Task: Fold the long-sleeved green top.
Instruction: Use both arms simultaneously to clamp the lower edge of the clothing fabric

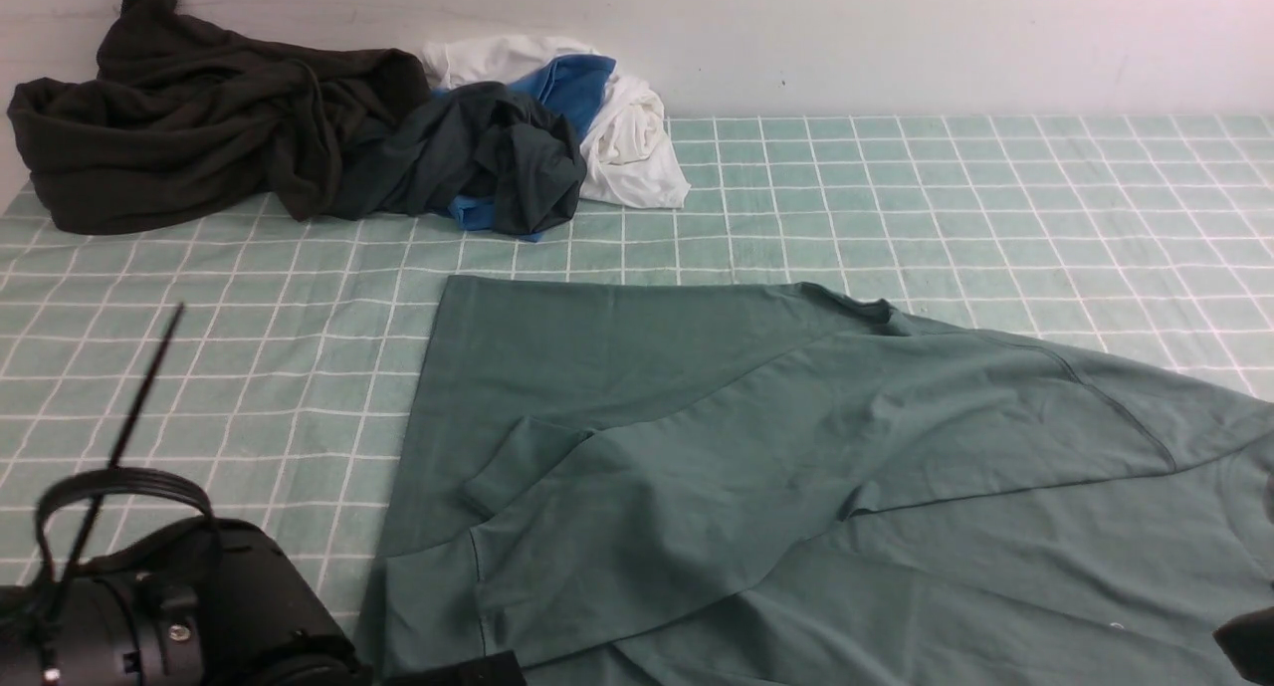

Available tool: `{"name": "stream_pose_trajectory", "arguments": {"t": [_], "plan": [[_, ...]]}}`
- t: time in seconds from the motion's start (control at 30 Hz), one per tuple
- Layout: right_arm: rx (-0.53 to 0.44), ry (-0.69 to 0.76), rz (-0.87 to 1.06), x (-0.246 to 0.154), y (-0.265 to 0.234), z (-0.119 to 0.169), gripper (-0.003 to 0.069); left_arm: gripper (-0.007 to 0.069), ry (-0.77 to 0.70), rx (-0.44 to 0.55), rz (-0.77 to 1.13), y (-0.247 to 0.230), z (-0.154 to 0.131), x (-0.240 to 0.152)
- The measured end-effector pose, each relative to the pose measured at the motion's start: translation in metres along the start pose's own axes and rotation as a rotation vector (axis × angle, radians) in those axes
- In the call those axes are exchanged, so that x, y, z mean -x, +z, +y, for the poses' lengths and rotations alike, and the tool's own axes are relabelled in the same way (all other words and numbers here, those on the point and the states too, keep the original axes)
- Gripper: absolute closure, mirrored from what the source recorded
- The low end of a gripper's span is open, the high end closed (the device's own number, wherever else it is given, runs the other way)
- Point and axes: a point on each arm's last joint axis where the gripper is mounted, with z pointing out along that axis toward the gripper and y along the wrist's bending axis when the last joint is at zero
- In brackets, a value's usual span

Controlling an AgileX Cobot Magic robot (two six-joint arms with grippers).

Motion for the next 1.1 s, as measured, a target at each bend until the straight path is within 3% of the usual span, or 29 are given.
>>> {"name": "stream_pose_trajectory", "arguments": {"t": [0.17, 0.5, 0.77, 1.1], "plan": [[0.089, -0.277, 0.035, -0.008, 0.013, 0.009, 0.0358, 0.0619, -0.069, 0.004, 0.058, -0.008, 0.011, -0.024], [0.276, -0.606, 0.327, -0.045, 0.09, 0.033, 0.0302, 0.0619, -0.062, 0.012, 0.082, -0.007, 0.017, -0.032], [0.261, -0.83, 0.372, -0.046, 0.13, 0.056, 0.0301, 0.062, -0.062, 0.02, 0.059, -0.007, 0.018, -0.03], [0.217, -0.932, 0.426, -0.066, 0.149, 0.054, 0.0301, 0.062, -0.062, 0.025, 0.045, -0.007, 0.018, -0.029]]}}
